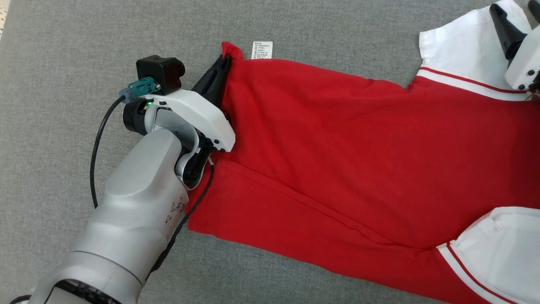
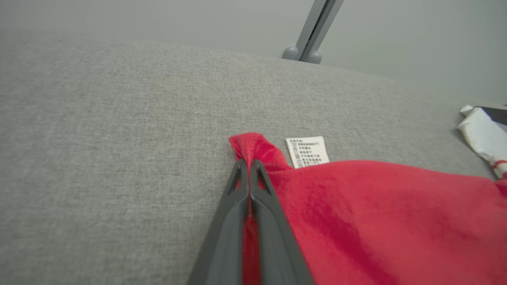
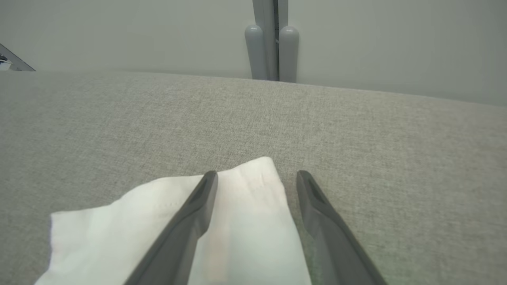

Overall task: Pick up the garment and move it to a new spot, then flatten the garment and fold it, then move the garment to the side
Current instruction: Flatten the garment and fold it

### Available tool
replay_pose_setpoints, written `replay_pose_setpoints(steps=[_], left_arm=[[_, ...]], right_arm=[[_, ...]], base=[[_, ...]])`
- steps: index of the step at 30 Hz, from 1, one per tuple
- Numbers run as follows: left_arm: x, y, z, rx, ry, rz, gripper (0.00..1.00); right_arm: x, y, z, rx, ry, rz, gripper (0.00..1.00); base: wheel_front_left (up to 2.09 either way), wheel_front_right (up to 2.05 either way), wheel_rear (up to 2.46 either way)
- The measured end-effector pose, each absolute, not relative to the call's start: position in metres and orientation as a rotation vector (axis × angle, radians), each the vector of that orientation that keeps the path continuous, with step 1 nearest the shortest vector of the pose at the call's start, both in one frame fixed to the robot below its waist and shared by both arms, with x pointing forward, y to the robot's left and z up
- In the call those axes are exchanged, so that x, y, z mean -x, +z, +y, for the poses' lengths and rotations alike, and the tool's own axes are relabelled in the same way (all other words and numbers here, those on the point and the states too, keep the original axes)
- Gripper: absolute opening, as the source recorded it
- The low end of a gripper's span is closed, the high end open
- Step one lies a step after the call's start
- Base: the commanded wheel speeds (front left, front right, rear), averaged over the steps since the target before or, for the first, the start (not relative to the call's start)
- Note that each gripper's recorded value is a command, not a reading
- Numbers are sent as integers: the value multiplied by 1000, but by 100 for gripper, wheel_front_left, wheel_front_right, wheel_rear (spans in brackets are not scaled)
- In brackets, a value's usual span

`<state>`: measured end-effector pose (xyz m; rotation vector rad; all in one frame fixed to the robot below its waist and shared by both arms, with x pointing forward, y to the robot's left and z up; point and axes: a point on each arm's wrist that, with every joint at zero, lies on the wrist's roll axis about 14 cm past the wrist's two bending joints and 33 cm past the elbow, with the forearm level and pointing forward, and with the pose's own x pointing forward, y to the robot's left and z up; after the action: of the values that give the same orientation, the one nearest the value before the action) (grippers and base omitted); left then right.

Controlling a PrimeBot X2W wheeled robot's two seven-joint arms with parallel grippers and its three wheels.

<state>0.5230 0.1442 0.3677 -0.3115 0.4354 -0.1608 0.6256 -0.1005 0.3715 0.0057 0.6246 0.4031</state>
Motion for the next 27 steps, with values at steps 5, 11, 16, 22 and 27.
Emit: replay_pose_setpoints(steps=[5, 11, 16, 22, 27], left_arm=[[-524, 369, 143, 312, -165, 436, 0], [-523, 372, 143, 316, -160, 428, 0], [-525, 387, 148, 312, -154, 389, 0], [-517, 401, 151, 300, -163, 356, 0], [-513, 414, 149, 304, -172, 319, 0]], right_arm=[[-622, 362, -95, -19, 415, 702, 0], [-627, 385, -94, -60, 424, 587, 0], [-625, 425, -98, -127, 431, 401, 0], [-604, 473, -121, -214, 411, 212, 0], [-571, 490, -139, -237, 396, 157, 0]], base=[[0, 0, 0], [0, 0, 0], [0, 0, 0], [0, 0, 0], [0, 0, 0]])
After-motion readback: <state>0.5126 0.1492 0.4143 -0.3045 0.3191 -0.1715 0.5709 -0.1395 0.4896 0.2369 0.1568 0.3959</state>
